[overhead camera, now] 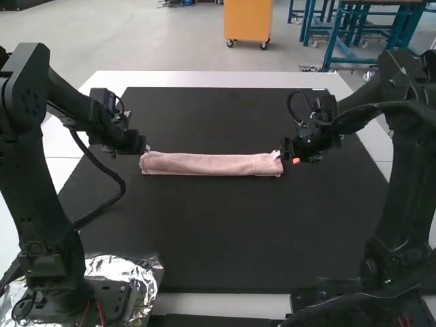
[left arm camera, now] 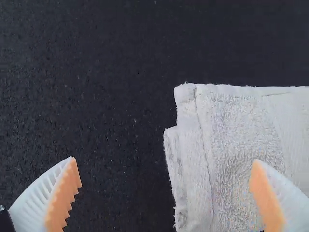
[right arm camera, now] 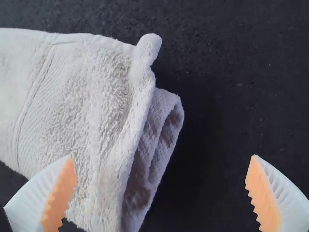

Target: Fold the towel.

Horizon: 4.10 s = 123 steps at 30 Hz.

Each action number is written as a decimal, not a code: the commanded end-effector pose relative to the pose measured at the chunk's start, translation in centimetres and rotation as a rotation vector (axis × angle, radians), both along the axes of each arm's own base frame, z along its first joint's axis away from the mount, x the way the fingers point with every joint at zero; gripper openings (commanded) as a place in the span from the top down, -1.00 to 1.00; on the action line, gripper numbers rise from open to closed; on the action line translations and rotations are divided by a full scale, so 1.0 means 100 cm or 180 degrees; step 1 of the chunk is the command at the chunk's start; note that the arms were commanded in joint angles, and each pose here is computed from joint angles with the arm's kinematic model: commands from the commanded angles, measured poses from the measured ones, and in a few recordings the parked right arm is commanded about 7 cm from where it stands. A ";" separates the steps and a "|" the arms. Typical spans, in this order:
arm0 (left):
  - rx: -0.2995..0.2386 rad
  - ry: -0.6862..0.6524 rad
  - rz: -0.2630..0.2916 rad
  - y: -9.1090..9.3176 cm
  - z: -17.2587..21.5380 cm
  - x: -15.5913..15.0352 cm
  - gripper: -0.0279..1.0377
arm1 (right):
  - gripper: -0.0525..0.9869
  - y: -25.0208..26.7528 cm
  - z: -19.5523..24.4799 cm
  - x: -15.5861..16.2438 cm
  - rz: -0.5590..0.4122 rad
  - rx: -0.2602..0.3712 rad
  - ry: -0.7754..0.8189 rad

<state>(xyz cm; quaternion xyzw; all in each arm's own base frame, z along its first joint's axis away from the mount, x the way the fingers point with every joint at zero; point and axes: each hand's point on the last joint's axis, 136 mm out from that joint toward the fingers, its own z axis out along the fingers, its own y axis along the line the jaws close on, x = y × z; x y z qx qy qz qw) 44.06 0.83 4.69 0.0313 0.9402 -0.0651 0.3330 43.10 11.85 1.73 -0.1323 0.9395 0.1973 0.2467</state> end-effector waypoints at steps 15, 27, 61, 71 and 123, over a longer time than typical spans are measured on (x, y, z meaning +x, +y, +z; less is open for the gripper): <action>0.0001 -0.0531 0.0148 0.016 0.060 0.029 -0.72 | -0.73 0.021 0.005 0.002 0.0090 -0.0093 -0.0090; -0.0008 -0.0551 0.0144 0.015 0.061 0.025 -0.72 | -0.74 0.035 -0.027 -0.010 0.0193 -0.0186 0.0059; 0.0031 -0.0830 0.0104 -0.006 0.078 0.038 -0.71 | 0.95 0.115 0.062 -0.020 0.0660 0.0451 -0.0356; 0.0004 -0.0718 0.0143 -0.005 0.064 0.029 -0.71 | 0.95 0.203 0.062 -0.031 0.0991 0.0691 -0.0385; 0.0021 -0.1286 0.0396 0.004 0.103 0.032 -0.72 | 0.94 0.250 0.041 -0.016 0.1262 0.1304 -0.0824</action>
